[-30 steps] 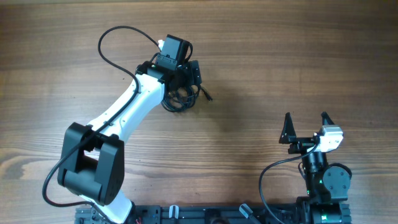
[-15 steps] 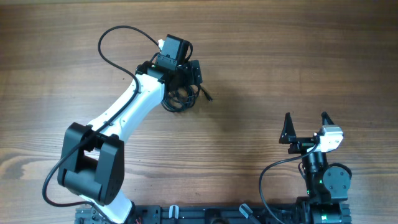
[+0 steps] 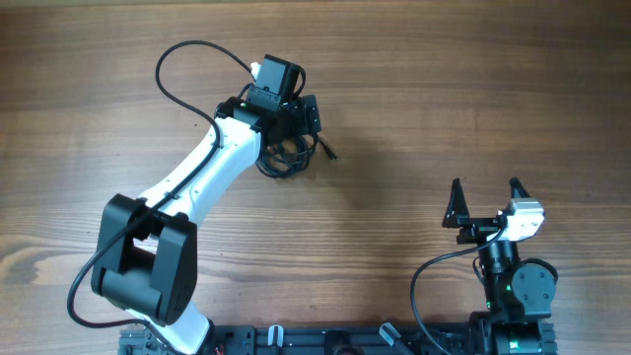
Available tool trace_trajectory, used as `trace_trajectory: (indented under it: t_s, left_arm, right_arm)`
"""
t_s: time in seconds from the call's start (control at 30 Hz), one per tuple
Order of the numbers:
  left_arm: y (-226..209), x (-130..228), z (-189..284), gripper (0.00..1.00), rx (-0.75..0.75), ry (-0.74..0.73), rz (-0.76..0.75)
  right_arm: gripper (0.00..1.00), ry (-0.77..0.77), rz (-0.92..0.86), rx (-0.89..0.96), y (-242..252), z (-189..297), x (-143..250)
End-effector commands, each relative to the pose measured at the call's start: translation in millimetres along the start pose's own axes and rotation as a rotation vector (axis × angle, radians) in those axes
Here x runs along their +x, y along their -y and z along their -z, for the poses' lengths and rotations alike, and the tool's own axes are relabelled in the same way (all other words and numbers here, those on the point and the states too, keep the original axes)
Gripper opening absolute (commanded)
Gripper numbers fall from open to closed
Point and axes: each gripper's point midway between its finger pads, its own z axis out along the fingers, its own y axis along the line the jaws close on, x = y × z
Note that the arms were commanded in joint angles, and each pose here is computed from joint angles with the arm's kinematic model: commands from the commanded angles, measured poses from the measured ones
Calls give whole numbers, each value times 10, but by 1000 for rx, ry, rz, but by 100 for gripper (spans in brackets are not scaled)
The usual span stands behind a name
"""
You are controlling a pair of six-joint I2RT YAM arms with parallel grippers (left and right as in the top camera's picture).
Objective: Untangle cables
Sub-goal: 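Hold the black cable bundle above the table with the left gripper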
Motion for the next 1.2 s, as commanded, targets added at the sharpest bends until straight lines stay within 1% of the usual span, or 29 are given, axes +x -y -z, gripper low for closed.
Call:
trace_trajectory:
  t_s: [0.0,0.8,0.9,1.0,1.07,1.13,1.17]
  left_arm:
    - [26,-17,-14,98,4,2,-10]
    - [24,-13,-14,100,3,1,-11]
    - [40,-41,-11,100,10,12,-10]
    - [95,-141,60,100,33,51,-4]
    - [149,-246,179,88,52,84,-1]
    - [216,-378,325,71,76,126,2]
    - [246,-437,390,58,87,144,6]
  right_arm:
    - [100,8,18,-7,-17,3,-16]
    - [99,8,18,-7,-17,3,-15]
    - [100,8,18,-7,-17,3,-15]
    - [100,8,18,-7,-17,3,-15]
    - [100,8,18,-7,-17,3,-15]
    - [100,8,18,-7,-17,3,-15]
    - [99,8,18,-7,-17,3,-15]
